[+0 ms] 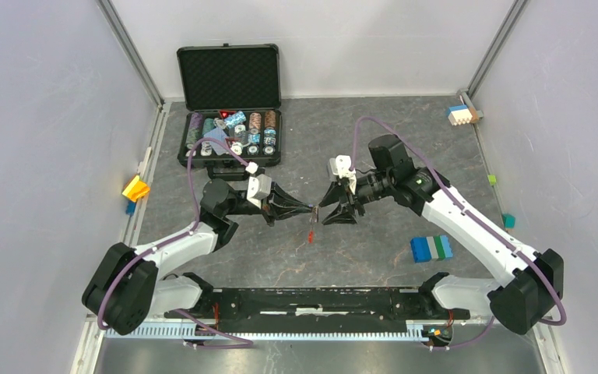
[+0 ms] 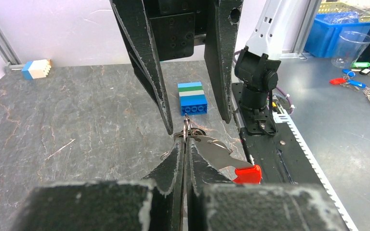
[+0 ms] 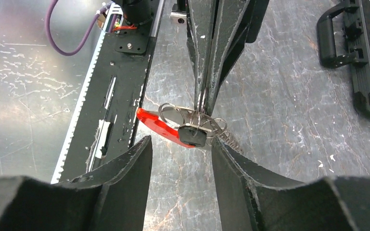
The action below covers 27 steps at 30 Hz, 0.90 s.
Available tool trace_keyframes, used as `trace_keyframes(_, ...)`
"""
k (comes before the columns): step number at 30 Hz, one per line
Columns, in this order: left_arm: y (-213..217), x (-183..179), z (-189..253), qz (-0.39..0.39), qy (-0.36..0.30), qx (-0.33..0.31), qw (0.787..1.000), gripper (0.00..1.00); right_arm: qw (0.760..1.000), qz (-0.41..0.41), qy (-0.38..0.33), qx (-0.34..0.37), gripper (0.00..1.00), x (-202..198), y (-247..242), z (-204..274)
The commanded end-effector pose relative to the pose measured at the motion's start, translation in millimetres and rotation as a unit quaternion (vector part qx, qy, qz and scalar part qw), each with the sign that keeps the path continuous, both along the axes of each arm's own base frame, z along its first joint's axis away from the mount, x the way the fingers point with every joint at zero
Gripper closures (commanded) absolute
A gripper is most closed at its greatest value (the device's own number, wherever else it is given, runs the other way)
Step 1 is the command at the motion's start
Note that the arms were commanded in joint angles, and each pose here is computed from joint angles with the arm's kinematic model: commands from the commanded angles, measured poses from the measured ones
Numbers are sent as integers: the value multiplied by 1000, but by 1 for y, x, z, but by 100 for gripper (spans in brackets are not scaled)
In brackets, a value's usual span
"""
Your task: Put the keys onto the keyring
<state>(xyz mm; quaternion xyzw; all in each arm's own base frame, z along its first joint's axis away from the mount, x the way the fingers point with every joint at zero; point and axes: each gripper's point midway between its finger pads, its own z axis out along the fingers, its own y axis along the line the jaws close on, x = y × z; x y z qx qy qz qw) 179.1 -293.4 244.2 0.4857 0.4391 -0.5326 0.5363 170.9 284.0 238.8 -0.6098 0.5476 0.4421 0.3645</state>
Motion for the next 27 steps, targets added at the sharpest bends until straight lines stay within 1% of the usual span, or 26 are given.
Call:
trace_keyframes(1, 3, -1, 14, 6, -21, -21, 1000, 98, 999, 19, 1, 26, 47, 1, 8, 12)
trace_keyframes(5, 2, 0, 14, 5, -21, -20, 1000, 98, 999, 22, 12, 28, 50, 2, 11, 11)
trace_keyframes(9, 2, -1, 12, 5, -22, -17, 1000, 98, 999, 19, 14, 31, 59, 5, 13, 13)
trace_keyframes(13, 2, -1, 10, 5, -24, -13, 1000, 98, 999, 16, 14, 31, 62, 6, 13, 14)
trace_keyframes(17, 2, -1, 8, 1, -24, -10, 1000, 98, 999, 14, 16, 29, 62, 7, 14, 13)
trace_keyframes(20, 2, -2, 6, 0, -26, -7, 1000, 98, 999, 14, 15, 30, 60, 8, 15, 15)
trace_keyframes(24, 2, -2, 3, -2, -26, -1, 1000, 98, 1000, 9, 4, 30, 60, 11, 14, 20)
trace_keyframes(27, 3, -3, 3, -3, -27, 0, 1000, 98, 1000, 5, -2, 26, 63, 14, 14, 22)
